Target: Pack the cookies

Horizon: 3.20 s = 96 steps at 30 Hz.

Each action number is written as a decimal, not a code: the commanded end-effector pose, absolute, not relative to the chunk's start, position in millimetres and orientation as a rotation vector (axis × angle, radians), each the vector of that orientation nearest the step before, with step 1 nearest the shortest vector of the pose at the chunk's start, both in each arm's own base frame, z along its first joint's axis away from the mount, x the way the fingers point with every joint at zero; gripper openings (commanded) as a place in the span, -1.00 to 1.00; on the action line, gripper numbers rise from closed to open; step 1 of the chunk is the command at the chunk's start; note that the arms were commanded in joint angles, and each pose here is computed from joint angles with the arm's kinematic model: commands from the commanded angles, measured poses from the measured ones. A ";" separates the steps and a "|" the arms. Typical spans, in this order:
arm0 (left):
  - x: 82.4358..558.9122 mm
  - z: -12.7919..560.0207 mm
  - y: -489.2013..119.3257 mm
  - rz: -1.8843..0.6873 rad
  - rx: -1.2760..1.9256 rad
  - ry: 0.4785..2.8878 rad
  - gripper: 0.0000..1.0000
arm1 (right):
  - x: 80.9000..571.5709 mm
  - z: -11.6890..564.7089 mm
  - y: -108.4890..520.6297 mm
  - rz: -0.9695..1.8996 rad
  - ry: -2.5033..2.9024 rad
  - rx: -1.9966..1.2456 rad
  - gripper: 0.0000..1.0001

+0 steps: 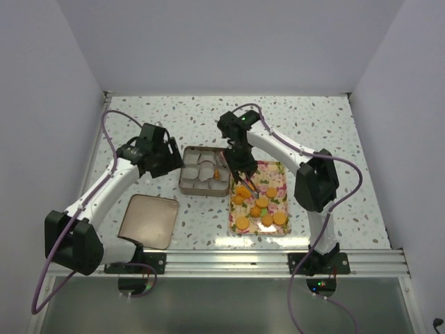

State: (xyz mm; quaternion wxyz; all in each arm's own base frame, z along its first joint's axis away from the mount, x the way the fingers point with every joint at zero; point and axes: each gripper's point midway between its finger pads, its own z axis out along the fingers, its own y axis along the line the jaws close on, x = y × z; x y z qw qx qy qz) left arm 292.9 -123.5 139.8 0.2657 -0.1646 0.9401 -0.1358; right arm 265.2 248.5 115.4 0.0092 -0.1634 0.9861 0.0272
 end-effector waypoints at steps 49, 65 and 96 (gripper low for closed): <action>280.5 155.6 -111.3 -0.344 -0.457 2.502 0.42 | 131.3 165.5 155.8 0.199 3.173 -0.505 0.12; 273.8 156.1 -107.5 -0.335 -0.465 2.498 0.43 | 140.3 143.2 165.0 0.179 3.226 -0.551 0.10; 267.3 149.9 -102.8 -0.309 -0.451 2.509 0.43 | 164.2 127.8 189.6 0.197 3.226 -0.553 -0.22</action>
